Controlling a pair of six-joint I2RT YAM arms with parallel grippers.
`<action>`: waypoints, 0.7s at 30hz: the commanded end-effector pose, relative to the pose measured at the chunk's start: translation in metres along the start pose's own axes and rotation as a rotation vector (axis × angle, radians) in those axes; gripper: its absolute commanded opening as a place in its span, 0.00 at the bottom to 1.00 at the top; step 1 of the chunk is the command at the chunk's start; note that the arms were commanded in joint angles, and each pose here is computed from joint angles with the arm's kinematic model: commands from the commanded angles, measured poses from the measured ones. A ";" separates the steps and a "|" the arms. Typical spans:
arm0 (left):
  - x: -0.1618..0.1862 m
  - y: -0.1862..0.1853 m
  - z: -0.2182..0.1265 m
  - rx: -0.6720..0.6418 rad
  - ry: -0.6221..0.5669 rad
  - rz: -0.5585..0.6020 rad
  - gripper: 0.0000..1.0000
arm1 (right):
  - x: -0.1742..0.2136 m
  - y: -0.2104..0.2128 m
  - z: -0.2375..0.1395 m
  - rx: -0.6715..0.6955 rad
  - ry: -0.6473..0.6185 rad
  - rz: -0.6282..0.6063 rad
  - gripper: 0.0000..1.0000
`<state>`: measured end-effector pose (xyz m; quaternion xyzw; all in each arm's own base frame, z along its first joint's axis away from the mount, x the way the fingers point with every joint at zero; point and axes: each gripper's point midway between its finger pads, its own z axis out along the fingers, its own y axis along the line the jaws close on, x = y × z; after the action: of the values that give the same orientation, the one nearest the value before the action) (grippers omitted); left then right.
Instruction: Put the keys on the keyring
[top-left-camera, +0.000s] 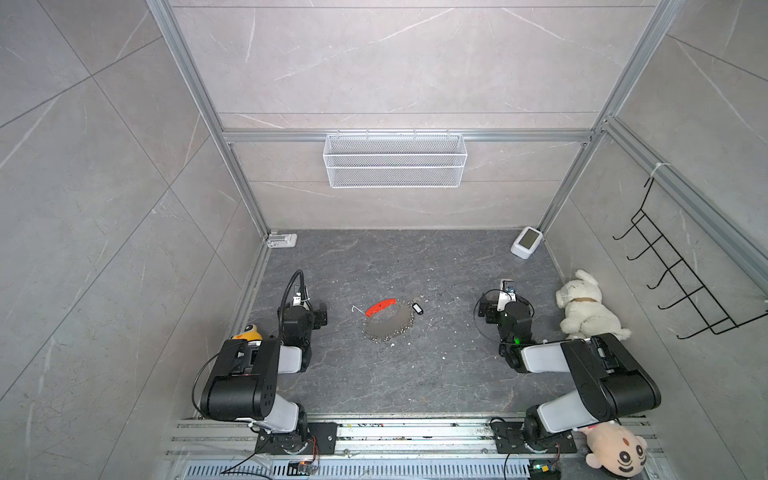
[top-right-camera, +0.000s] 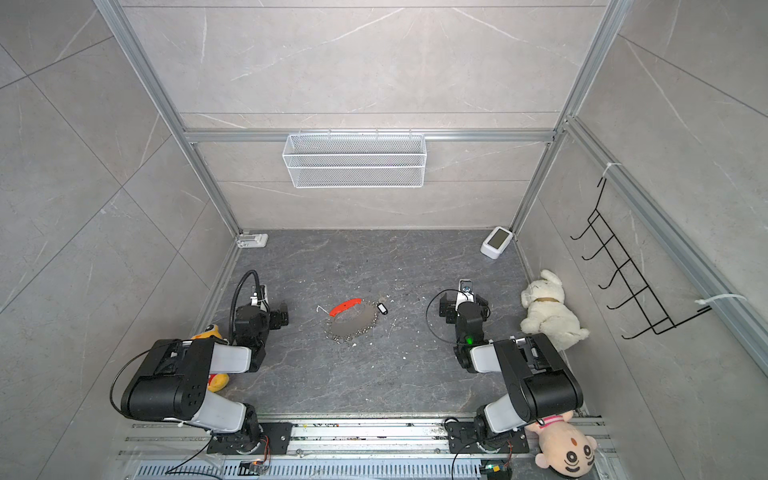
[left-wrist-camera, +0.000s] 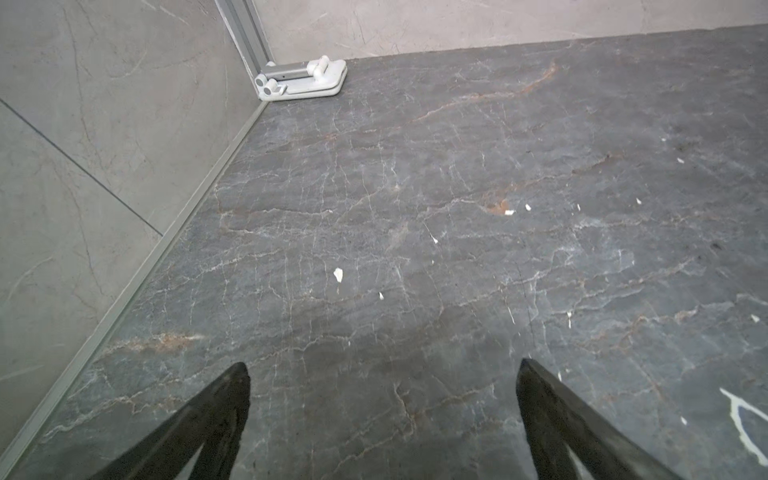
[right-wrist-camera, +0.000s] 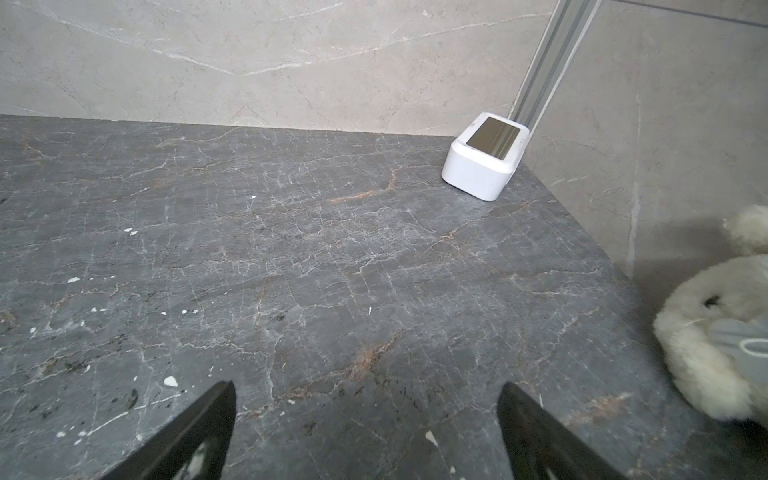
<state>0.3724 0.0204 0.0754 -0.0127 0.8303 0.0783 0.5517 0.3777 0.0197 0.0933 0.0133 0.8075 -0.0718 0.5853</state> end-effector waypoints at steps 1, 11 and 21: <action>-0.015 -0.002 0.002 0.029 -0.038 -0.038 1.00 | -0.006 0.000 0.003 -0.003 -0.014 0.001 0.99; -0.016 -0.002 0.004 0.043 -0.028 -0.050 1.00 | -0.005 -0.001 0.004 -0.001 -0.008 0.002 0.99; -0.015 -0.001 0.005 0.046 -0.025 -0.054 1.00 | -0.005 0.000 0.003 -0.003 -0.008 0.002 0.99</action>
<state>0.3710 0.0183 0.0668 -0.0133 0.8427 0.0540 0.5355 0.3781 0.0190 0.0935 0.0134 0.8075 -0.0706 0.5855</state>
